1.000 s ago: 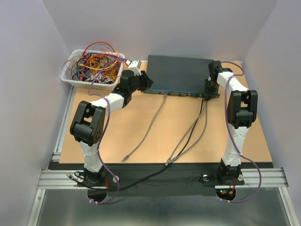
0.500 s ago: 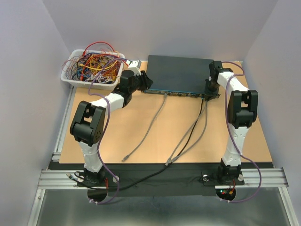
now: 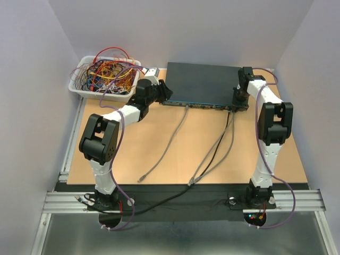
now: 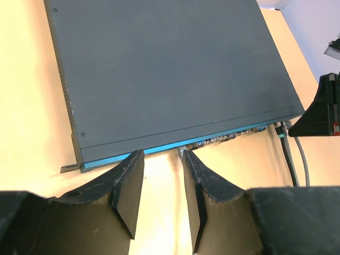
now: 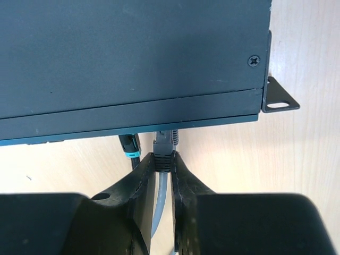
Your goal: Insert the plug into the switch port
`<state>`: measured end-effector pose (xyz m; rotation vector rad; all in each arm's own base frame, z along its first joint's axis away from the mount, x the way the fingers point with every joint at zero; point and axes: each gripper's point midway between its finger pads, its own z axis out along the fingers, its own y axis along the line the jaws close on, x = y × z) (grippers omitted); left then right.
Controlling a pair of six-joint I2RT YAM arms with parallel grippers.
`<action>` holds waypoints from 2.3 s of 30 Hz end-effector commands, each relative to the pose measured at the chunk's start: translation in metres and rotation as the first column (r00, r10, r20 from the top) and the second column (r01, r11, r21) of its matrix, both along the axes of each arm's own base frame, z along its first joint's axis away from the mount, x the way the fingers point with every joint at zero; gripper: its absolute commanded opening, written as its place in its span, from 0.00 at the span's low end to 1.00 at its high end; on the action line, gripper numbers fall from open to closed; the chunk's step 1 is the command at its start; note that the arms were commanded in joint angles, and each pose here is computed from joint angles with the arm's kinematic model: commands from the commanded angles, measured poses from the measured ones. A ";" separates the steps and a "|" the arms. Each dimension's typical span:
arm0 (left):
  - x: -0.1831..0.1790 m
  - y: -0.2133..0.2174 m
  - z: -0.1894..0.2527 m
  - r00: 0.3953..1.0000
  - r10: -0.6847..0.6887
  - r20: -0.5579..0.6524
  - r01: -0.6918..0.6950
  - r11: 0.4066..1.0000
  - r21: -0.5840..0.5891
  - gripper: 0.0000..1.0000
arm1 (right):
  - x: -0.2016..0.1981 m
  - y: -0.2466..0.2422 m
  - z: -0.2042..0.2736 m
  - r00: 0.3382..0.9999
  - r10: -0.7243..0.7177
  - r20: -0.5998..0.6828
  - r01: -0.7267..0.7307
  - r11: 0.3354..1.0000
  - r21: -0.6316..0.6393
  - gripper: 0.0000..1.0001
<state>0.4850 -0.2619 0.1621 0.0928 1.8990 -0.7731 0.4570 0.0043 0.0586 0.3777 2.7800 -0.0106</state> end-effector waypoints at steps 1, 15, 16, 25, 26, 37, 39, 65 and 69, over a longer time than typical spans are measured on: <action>0.001 0.001 0.026 0.997 0.001 0.071 0.000 1.000 -0.010 0.46 | 0.063 -0.016 0.069 0.944 -0.019 0.330 0.029 0.999 -0.025 0.00; 0.001 0.002 0.022 0.998 0.002 0.067 -0.002 1.000 -0.001 0.46 | 0.047 -0.035 0.007 0.970 -0.067 0.235 0.076 0.997 -0.030 0.00; 0.001 0.002 0.022 0.998 0.002 0.067 -0.002 1.000 -0.001 0.46 | 0.048 -0.035 0.008 0.969 -0.067 0.238 0.077 0.997 -0.029 0.00; 0.004 0.001 0.019 0.998 0.001 0.061 -0.001 1.000 -0.001 0.46 | 0.070 -0.020 0.030 0.952 -0.036 0.303 0.025 0.999 0.039 0.00; 0.004 0.001 0.018 0.998 0.001 0.060 -0.001 1.000 -0.002 0.46 | 0.072 -0.019 0.033 0.950 -0.031 0.310 0.020 0.999 0.039 0.00; 0.006 0.002 0.015 0.998 0.005 0.056 -0.005 1.000 0.002 0.46 | 0.078 0.002 0.028 0.949 0.052 0.311 -0.083 0.993 0.086 0.01; 0.006 0.001 0.015 0.998 0.004 0.056 -0.004 1.000 0.002 0.46 | 0.078 0.005 0.029 0.947 0.067 0.314 -0.100 0.991 0.089 0.00; 0.012 0.006 0.003 0.999 0.014 0.042 -0.014 1.000 0.016 0.46 | 0.110 0.001 0.047 0.928 0.095 0.361 -0.081 0.995 -0.052 0.00; 0.015 0.011 0.001 0.999 0.022 0.038 -0.023 1.000 0.018 0.46 | 0.112 -0.029 0.050 0.929 -0.004 0.370 0.014 1.000 -0.025 0.00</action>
